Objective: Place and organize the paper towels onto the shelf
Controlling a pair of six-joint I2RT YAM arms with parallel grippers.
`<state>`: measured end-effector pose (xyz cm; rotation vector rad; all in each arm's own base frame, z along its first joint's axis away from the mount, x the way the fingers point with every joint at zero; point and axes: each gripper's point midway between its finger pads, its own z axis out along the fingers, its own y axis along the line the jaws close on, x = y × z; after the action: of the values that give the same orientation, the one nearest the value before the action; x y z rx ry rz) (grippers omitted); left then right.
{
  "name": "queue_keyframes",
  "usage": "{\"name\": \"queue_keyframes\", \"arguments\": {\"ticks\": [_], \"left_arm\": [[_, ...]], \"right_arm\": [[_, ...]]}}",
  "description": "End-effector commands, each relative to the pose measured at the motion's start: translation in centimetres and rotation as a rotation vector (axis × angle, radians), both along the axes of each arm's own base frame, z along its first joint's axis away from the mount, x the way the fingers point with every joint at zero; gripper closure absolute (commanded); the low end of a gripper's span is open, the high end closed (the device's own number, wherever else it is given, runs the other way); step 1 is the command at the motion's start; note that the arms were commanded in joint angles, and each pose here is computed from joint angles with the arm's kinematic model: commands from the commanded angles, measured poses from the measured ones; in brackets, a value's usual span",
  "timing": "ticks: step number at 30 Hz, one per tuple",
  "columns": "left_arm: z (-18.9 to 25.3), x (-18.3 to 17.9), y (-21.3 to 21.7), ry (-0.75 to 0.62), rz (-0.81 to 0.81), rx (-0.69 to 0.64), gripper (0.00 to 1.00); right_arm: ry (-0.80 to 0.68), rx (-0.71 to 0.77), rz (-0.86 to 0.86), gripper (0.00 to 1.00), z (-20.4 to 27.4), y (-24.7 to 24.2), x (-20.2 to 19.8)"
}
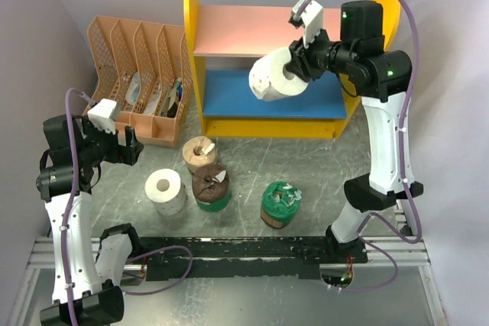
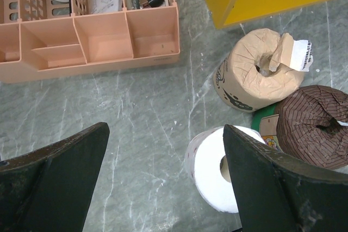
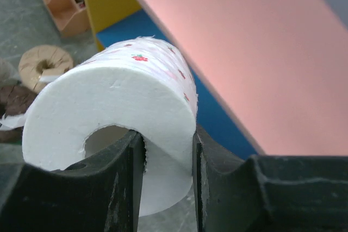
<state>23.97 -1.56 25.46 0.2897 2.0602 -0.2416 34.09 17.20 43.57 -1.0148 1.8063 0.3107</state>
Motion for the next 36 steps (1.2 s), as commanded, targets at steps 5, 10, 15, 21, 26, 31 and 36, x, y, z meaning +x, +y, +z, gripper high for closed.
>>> {"name": "queue_keyframes", "arguments": {"ticks": [5, 10, 15, 21, 26, 31, 36], "left_arm": [[0.3, 0.4, 0.2, -0.023, 0.007, -0.001, 0.02], [0.1, 0.5, 0.2, -0.016, 0.002, -0.005, 0.02], [0.1, 0.5, 0.2, -0.013, 0.003, -0.006, 0.02], [0.0, 0.6, 0.1, -0.01, -0.001, -0.007, 0.02], [0.0, 0.5, 0.2, -0.011, 0.001, -0.007, 0.02], [0.1, 0.5, 0.2, -0.017, 0.004, -0.005, 0.02], [0.1, 0.4, 0.2, -0.017, 0.006, -0.004, 0.02]], "right_arm": [[-0.168, 0.021, -0.122, 1.0, 3.6, -1.7, 1.8], [-0.24, 0.025, -0.177, 1.0, 6.0, -2.7, 2.2], [-0.414, 0.083, -0.25, 1.0, 11.6, -4.5, 0.7], [-0.556, 0.154, -0.31, 1.0, 15.7, -5.7, 0.0], [-0.631, 0.21, -0.362, 1.0, 17.9, -6.4, 0.3], [-0.652, 0.21, -0.403, 1.0, 17.4, -6.5, 2.1], [-0.615, 0.151, -0.45, 1.0, 16.4, -7.0, 3.8]]}}
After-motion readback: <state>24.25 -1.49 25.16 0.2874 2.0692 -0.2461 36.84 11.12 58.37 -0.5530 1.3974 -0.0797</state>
